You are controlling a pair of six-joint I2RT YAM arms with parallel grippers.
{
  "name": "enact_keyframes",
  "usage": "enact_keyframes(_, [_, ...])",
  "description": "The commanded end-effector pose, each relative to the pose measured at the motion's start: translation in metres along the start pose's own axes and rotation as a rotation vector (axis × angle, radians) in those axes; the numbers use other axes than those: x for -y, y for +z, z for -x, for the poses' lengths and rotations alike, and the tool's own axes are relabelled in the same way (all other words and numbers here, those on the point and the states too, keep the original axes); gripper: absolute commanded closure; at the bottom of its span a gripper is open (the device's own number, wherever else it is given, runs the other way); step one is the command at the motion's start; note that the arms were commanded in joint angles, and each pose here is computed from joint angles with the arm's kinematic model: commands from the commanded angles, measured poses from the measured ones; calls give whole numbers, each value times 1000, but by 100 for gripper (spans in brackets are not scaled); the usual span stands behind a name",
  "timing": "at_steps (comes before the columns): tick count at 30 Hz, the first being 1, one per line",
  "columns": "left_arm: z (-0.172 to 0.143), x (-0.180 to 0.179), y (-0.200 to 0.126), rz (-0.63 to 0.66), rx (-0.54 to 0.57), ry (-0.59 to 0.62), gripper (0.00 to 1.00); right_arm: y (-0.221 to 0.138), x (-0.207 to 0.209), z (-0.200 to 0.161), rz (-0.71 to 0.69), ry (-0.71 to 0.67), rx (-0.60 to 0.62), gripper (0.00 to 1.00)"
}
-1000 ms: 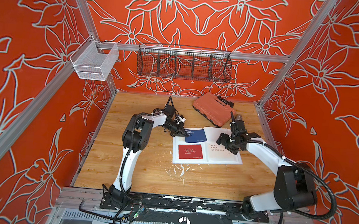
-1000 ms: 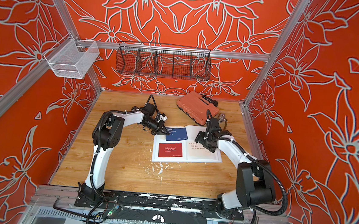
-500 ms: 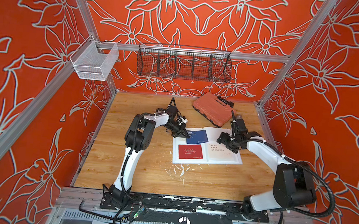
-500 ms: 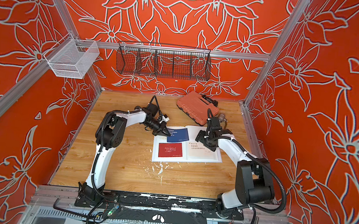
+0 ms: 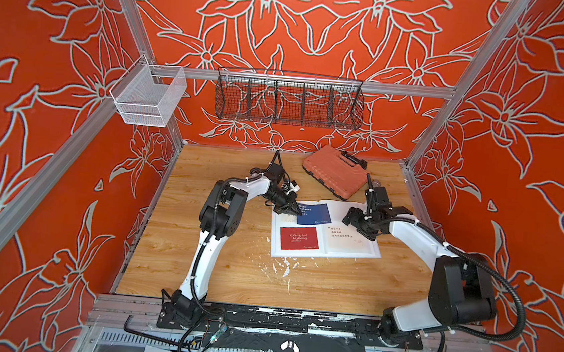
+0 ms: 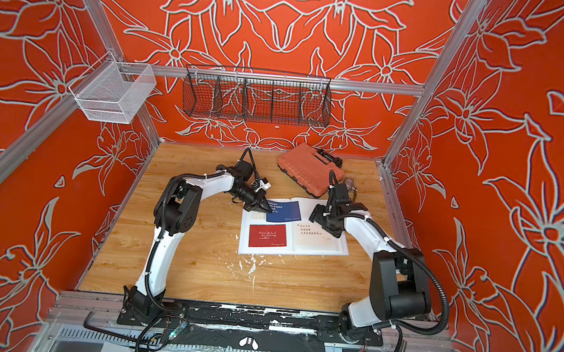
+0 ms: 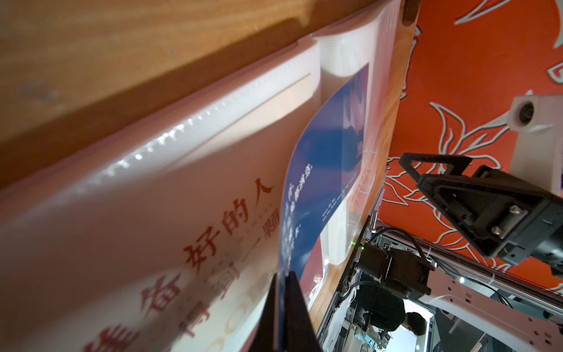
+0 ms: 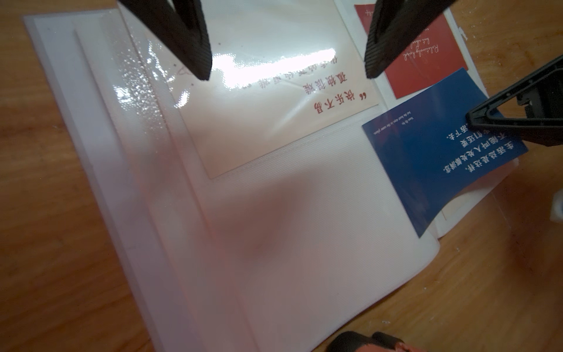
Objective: Place the photos into the photo albums
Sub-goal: Insert the photo into the photo album.
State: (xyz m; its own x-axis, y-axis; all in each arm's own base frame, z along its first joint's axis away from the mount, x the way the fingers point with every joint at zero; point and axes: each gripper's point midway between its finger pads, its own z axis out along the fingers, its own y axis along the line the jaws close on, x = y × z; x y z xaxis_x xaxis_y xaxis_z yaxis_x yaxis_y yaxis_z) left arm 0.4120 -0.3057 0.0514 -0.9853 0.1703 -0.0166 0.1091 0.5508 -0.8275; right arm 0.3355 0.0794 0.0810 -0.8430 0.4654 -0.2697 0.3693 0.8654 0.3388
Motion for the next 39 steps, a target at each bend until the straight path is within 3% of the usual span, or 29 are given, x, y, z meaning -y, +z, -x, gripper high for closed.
enact_keyframes(1, [-1,-4,10,3,-18,-16,100,-1,2,7,-5,1,3,18])
enact_keyframes(16, [8,3,19,7,-26,-5,100,11,30,33,-54,15,3,16])
enact_keyframes(30, [13,6,21,16,5,-13,100,34,28,32,-42,-2,-51,16])
enact_keyframes(31, [13,6,20,21,11,-14,99,34,28,32,-42,0,-52,16])
enact_keyframes(32, [14,7,18,28,22,-8,89,34,28,32,-40,-1,-50,15])
enact_keyframes(34, [14,9,15,37,36,-5,80,34,29,32,-42,0,-50,15])
enact_keyframes(39, [15,11,10,54,69,-20,47,34,29,31,-44,1,-54,15])
